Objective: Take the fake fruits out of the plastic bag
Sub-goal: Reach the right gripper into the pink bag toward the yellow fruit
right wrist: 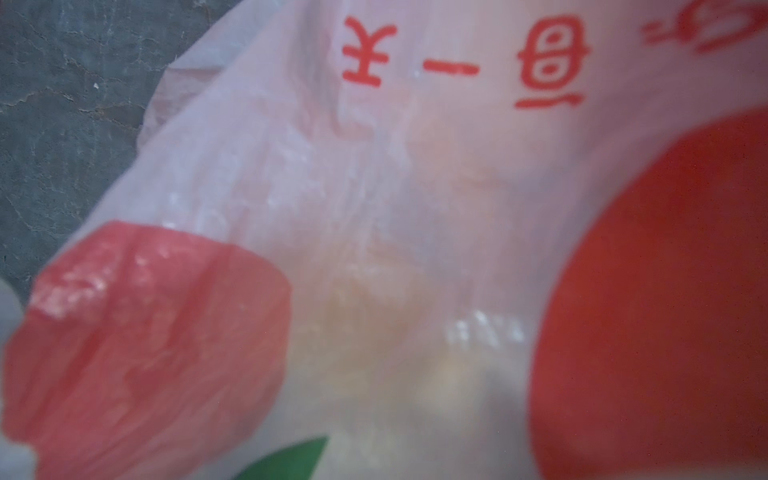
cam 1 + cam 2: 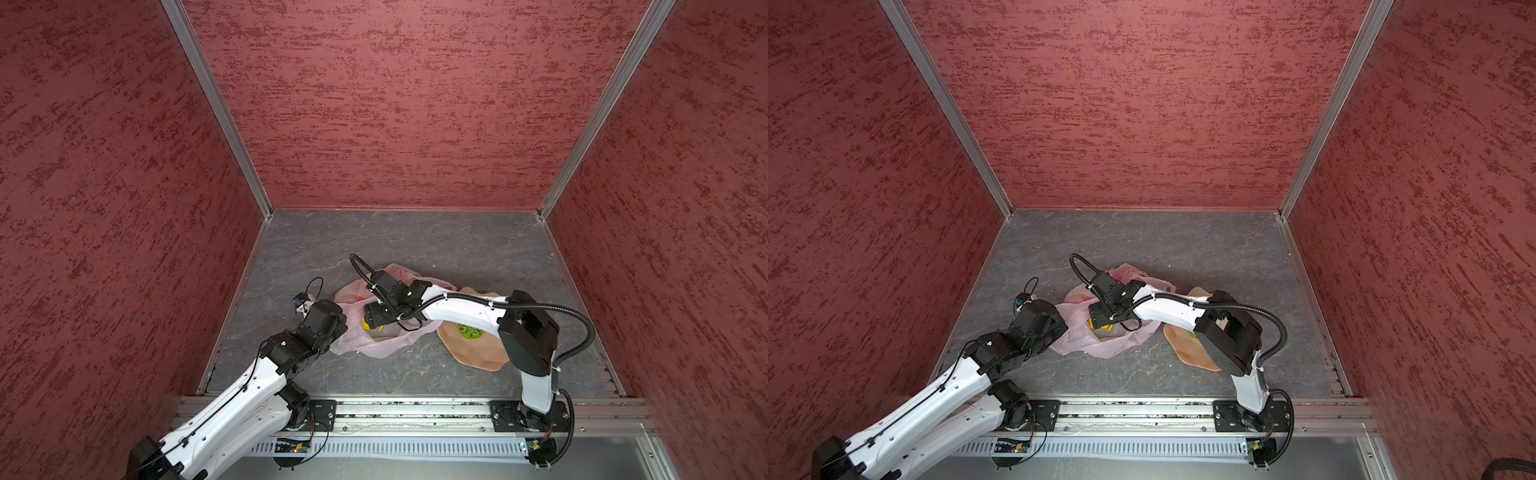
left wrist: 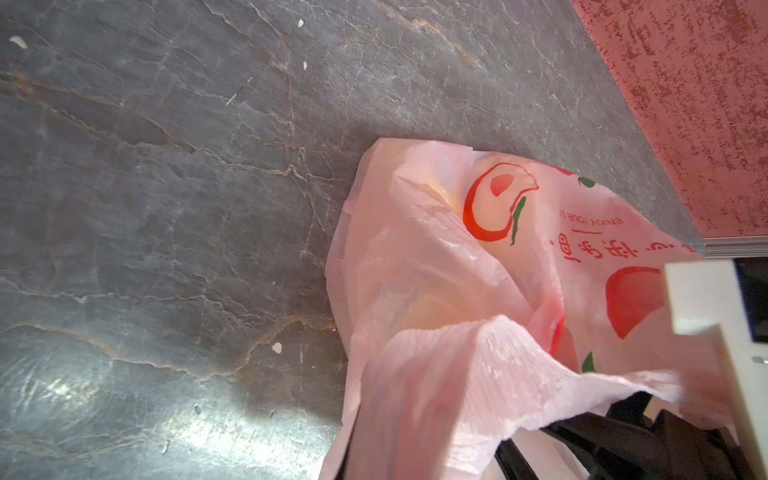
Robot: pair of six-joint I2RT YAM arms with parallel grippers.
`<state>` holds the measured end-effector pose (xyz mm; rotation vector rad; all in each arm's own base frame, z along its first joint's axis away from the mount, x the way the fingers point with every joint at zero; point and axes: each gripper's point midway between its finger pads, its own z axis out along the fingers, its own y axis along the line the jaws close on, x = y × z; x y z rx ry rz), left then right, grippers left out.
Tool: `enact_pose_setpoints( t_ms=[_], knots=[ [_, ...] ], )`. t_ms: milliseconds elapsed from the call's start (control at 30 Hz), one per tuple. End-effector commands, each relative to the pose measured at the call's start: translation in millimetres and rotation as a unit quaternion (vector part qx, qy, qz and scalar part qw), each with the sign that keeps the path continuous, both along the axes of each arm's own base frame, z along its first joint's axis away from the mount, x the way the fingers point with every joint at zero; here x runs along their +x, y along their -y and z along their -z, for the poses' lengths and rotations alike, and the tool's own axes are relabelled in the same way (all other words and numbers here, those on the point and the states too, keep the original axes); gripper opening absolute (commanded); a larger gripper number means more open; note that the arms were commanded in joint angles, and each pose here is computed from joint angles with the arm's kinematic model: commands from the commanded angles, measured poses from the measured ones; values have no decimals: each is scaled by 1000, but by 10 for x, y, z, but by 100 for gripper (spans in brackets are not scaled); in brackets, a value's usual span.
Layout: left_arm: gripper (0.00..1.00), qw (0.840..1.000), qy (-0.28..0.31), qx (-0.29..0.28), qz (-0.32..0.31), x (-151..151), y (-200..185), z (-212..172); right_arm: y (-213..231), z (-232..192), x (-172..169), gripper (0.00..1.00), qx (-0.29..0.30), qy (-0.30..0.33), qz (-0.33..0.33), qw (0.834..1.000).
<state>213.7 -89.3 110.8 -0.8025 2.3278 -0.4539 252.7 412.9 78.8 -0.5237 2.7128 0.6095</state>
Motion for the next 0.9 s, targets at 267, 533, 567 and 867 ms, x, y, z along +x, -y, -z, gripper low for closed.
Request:
enact_pose_setpoints(
  t_ms=[267,533,567,867],
  knots=[
    [0,1000,-15,2,5,-81,1,115,-268,-22,167,84,38,5,14,999],
    [0,1000,-17,-2,8,-81,27,150,-324,60,241,87,37,1,19,999],
    [0,1000,-17,-3,8,-81,30,156,-324,69,256,87,38,1,21,999],
    [0,1000,-23,-6,8,-96,39,208,-330,162,310,86,40,-10,25,999]
  ],
)
